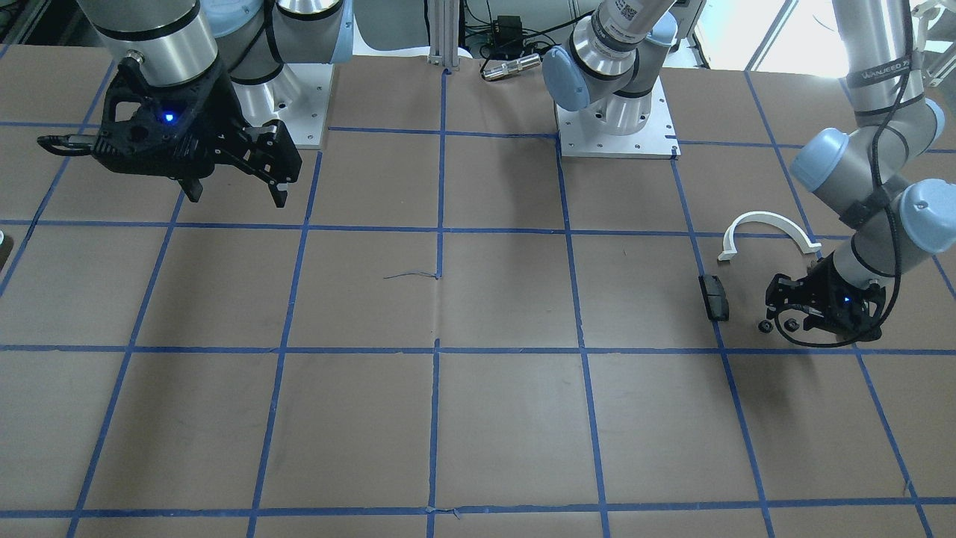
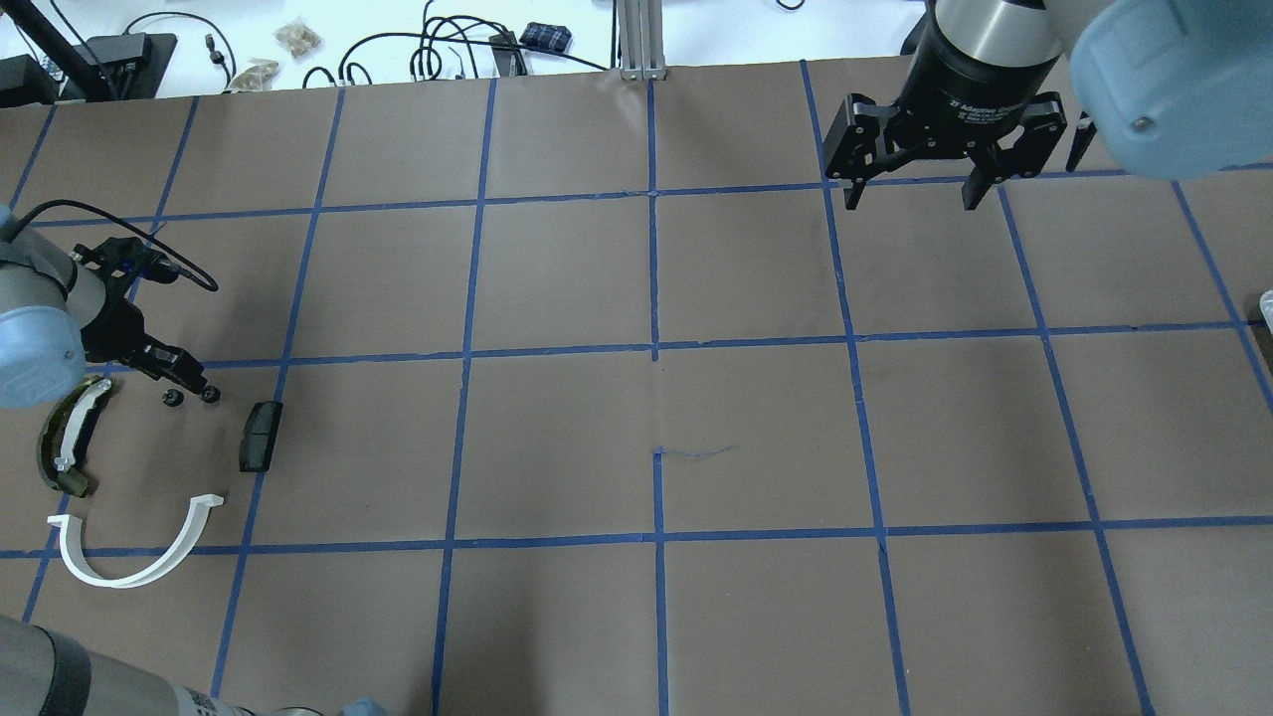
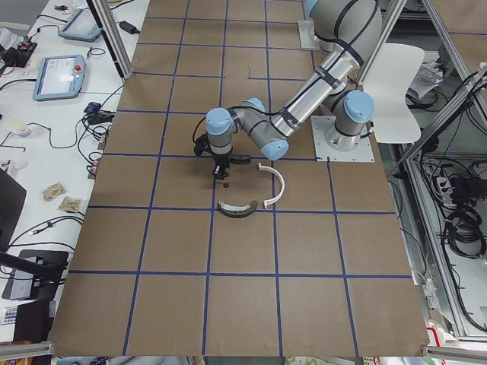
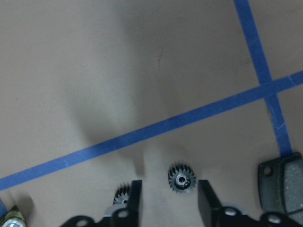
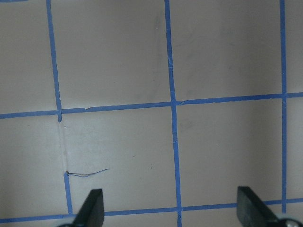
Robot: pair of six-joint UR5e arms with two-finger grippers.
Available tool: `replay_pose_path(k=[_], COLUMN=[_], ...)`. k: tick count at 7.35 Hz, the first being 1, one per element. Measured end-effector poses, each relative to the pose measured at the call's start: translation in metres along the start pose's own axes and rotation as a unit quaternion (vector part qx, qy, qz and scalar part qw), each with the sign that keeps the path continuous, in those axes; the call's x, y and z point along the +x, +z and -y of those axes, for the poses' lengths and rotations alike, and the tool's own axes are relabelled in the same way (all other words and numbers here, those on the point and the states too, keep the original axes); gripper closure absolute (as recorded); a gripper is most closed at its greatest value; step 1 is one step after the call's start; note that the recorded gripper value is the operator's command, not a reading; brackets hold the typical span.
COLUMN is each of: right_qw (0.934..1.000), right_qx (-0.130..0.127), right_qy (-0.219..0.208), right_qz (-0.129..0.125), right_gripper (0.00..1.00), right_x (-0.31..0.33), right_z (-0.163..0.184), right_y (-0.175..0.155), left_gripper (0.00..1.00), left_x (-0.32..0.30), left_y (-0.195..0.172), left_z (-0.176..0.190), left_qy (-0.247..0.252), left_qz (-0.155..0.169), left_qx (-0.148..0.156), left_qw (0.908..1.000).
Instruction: Place bearing gear from tray to pile
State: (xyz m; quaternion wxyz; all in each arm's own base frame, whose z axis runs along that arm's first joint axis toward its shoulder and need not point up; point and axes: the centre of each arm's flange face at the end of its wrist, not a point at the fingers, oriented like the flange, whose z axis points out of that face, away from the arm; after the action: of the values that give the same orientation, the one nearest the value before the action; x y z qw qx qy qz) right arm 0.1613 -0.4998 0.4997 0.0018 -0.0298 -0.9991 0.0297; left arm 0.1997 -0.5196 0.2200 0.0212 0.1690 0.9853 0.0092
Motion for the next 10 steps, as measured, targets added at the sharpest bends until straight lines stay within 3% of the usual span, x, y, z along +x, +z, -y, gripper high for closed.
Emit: replay_pose_path(k=[1, 3, 5, 6, 7, 10], right_qw=[1.0, 1.0, 1.0, 1.0, 1.0, 1.0], right_qx=[0.0, 0.0, 0.0, 0.0, 0.001, 0.001], right_qy=[0.0, 0.0, 0.0, 0.0, 0.001, 0.0], right_qz=[0.0, -0.001, -0.001, 0.0, 0.0, 0.001], right_gripper=[0.0, 0.0, 0.0, 0.0, 0.0, 0.0], right_x=[0.0, 0.0, 0.0, 0.0, 0.0, 0.0], right_z=[0.0, 0.0, 0.0, -0.001, -0.001, -0.001], right_y=[0.0, 0.0, 0.0, 0.0, -0.001, -0.001], left_gripper=[0.4, 0.36, 0.25, 0.19, 0.07, 0.0], left_x=[0.012, 0.086, 0.183, 0.232, 0.275, 0.327], left_y=[-0.03, -0.125, -0.218, -0.245, -0.263, -0.289], left_z=[0.012, 0.068, 0.108, 0.119, 0.124, 0.116], left_qy=[0.005, 0.028, 0.024, 0.003, -0.015, -0.047], left_qz=[0.015, 0.024, 0.021, 0.022, 0.022, 0.01], left_qx=[0.004, 0.008, 0.013, 0.021, 0.027, 0.012], left_qw=[0.9999, 0.9993, 0.9994, 0.9995, 0.9993, 0.9988])
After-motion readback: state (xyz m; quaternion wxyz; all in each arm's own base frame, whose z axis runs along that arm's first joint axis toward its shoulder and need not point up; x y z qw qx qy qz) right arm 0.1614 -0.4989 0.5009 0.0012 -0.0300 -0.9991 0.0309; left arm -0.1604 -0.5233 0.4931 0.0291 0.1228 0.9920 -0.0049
